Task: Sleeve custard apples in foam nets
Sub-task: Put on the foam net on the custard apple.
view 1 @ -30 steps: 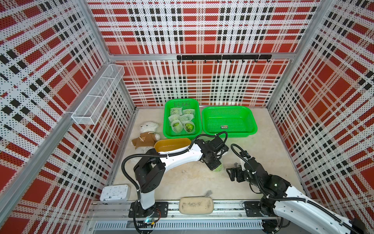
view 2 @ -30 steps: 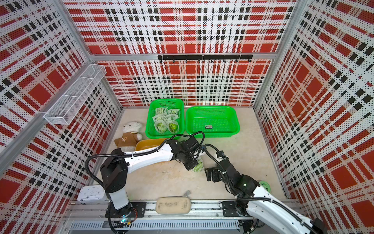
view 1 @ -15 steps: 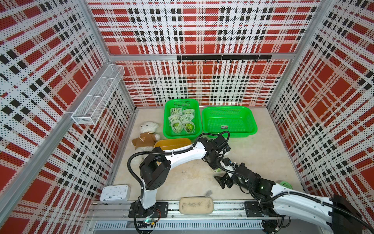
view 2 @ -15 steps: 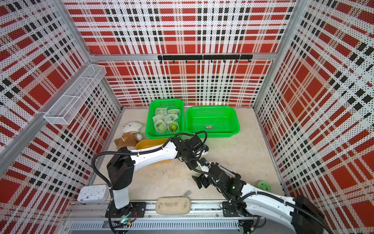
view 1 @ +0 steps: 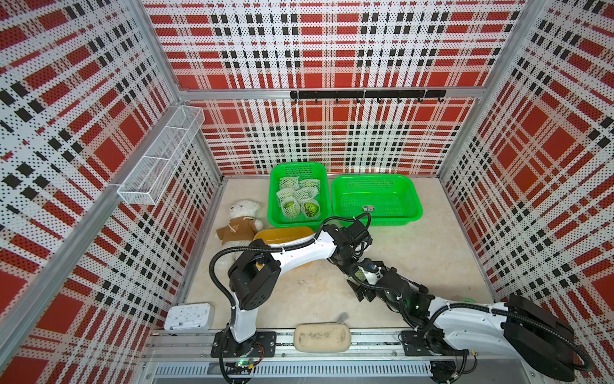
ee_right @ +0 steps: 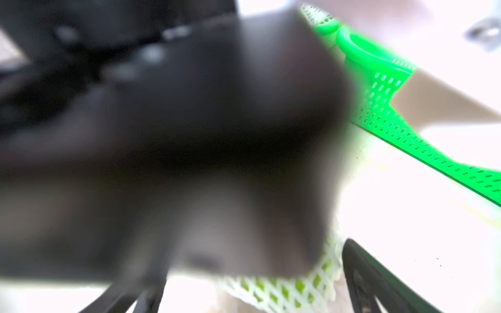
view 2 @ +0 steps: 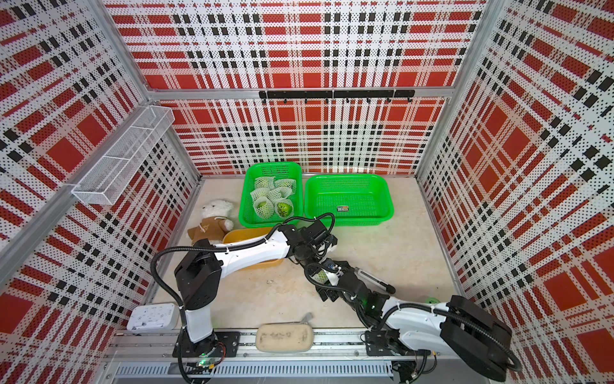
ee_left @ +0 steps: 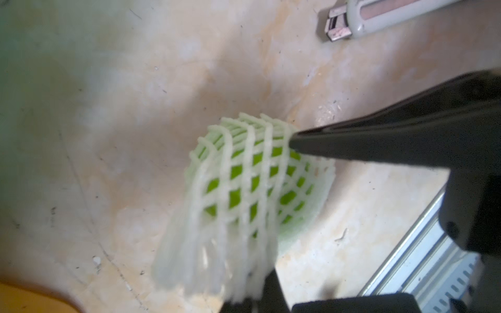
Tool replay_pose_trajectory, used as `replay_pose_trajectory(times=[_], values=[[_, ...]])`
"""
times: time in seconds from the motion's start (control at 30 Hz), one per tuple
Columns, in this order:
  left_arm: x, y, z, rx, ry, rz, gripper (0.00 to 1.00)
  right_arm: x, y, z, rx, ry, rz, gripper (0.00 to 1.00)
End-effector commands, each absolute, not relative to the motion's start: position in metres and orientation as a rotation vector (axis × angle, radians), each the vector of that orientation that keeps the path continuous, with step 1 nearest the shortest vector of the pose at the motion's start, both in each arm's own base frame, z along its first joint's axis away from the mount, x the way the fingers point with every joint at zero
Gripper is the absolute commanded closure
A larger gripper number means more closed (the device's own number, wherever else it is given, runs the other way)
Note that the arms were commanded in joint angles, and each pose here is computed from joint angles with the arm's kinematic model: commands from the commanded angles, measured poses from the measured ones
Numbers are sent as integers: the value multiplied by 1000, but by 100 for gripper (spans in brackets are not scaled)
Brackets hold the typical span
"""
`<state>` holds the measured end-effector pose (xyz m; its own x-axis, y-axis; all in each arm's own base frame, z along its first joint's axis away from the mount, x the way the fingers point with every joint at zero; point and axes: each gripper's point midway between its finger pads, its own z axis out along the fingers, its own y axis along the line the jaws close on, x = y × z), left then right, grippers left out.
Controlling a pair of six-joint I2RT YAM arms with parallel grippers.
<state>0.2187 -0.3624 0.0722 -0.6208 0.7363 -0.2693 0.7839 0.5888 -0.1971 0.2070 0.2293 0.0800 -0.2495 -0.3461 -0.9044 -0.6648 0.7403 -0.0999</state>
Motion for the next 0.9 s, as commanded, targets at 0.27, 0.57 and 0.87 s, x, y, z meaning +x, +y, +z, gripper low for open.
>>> replay_pose_trajectory(times=[0.27,0.57,0.87], values=[[225,-359,82,1139,2678,-556,100,208,211,114,-663,1702,373,0],[223,-371,90,1136,2665,-673,100,211,220,107,-720,1634,343,0],[215,-377,91,1190,2654,-672,100,222,238,93,-757,1625,318,0]])
